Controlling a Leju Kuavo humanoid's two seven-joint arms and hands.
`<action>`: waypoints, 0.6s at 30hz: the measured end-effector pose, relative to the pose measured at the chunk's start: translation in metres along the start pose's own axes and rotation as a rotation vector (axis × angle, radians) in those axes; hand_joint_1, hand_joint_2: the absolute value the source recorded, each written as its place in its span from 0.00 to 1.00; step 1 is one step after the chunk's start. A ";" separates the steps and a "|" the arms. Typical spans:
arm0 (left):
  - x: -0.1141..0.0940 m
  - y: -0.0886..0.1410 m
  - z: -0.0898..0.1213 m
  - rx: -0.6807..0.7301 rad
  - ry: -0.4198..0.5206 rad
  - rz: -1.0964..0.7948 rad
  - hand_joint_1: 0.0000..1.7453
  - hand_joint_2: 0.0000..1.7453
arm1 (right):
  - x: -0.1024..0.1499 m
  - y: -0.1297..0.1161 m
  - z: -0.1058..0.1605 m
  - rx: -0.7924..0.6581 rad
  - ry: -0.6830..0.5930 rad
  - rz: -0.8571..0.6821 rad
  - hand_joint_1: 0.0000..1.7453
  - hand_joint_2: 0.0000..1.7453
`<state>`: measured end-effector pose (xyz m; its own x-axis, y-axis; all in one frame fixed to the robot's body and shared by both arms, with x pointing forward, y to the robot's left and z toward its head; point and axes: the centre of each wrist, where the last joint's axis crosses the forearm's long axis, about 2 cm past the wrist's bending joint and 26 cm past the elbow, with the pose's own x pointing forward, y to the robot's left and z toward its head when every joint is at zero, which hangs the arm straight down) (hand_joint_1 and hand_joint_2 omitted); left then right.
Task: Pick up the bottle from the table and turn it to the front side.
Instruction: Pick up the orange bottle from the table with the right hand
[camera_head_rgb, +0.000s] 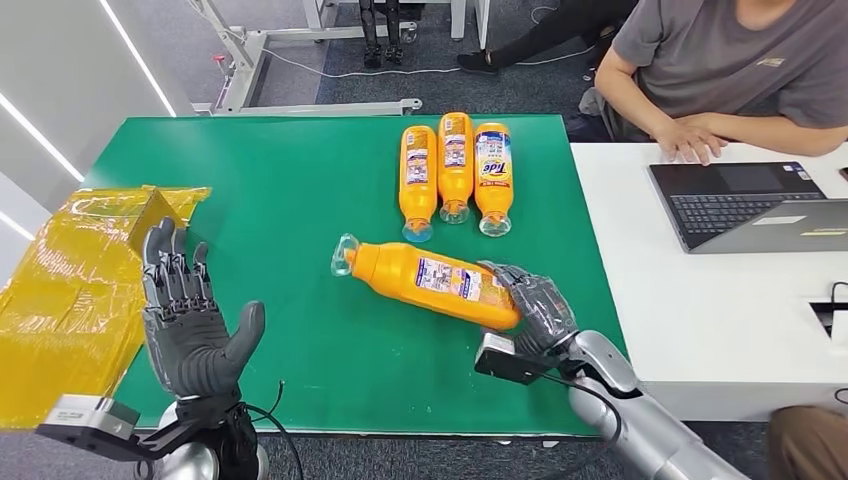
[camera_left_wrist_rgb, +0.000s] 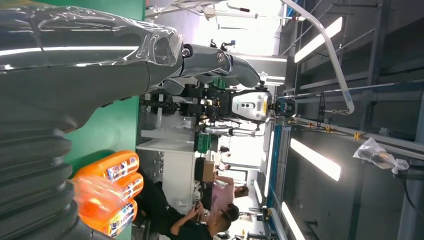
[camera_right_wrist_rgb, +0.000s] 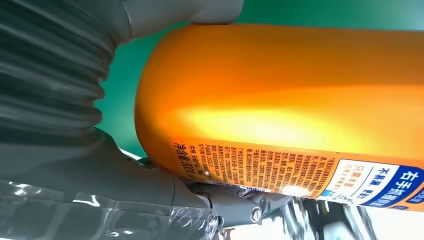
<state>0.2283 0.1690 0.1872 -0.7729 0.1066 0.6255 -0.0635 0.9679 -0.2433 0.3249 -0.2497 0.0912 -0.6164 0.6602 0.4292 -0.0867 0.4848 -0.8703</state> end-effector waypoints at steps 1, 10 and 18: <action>0.000 0.000 0.000 0.003 0.001 0.001 0.00 1.00 | 0.005 0.003 0.002 -0.054 -0.015 -0.008 1.00 1.00; -0.006 -0.007 -0.002 -0.012 0.023 0.060 0.00 1.00 | 0.061 0.044 0.026 -0.373 -0.116 -0.090 1.00 1.00; -0.014 -0.014 0.006 -0.073 0.083 0.157 0.00 1.00 | 0.091 0.060 0.024 -0.460 -0.075 -0.200 1.00 1.00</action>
<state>0.2362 0.1530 0.1768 -0.7145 0.2735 0.6440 0.1020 0.9513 -0.2908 0.2447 -0.1743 0.0719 -0.6788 0.4935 0.5438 0.1343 0.8115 -0.5687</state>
